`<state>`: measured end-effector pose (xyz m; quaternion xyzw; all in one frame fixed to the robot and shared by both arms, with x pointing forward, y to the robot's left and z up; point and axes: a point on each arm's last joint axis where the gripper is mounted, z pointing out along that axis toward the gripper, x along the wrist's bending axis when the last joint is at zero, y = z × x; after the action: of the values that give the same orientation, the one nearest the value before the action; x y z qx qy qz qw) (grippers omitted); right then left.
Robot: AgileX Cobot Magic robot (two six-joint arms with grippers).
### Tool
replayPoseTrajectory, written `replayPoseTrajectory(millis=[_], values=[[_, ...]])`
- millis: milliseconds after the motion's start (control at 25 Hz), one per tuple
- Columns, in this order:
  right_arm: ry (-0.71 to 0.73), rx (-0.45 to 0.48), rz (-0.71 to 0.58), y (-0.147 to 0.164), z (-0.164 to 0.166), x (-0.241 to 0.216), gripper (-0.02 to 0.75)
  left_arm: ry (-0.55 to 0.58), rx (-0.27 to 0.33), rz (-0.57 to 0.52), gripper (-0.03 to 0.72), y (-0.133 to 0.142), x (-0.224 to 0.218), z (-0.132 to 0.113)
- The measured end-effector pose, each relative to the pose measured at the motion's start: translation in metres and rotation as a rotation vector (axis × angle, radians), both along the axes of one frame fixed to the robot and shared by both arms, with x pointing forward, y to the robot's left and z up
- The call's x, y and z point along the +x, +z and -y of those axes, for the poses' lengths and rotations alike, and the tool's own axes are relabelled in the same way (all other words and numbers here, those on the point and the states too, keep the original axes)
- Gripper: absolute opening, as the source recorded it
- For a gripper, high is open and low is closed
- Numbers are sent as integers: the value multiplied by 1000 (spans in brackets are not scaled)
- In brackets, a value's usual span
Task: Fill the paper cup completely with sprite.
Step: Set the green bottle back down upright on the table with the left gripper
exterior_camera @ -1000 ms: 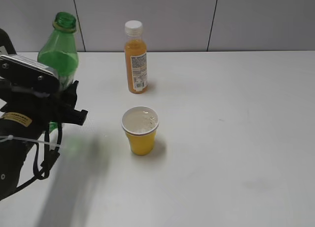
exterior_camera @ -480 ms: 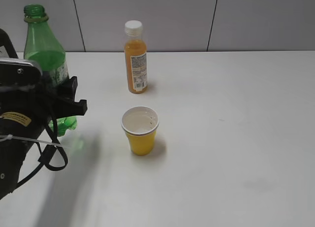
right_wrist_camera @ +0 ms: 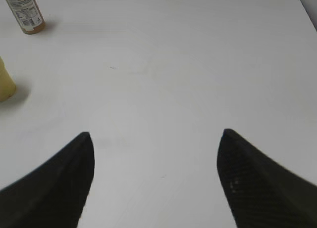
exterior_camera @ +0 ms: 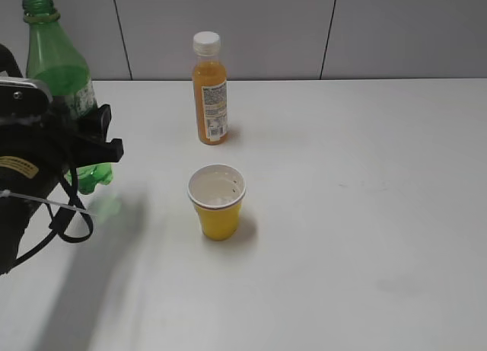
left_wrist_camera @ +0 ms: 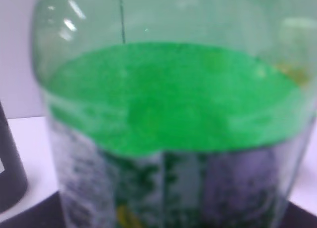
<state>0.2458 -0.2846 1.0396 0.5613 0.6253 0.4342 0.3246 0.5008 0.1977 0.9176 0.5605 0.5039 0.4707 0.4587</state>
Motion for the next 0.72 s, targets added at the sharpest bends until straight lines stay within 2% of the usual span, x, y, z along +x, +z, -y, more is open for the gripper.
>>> replayPoseTrajectory(millis=[360,720], values=[[0,0,0,0,0,0,594,-10,-6,42,448,-5,37,9],[0,0,0,0,0,0,594,12,9,18,448,-24,55,8]])
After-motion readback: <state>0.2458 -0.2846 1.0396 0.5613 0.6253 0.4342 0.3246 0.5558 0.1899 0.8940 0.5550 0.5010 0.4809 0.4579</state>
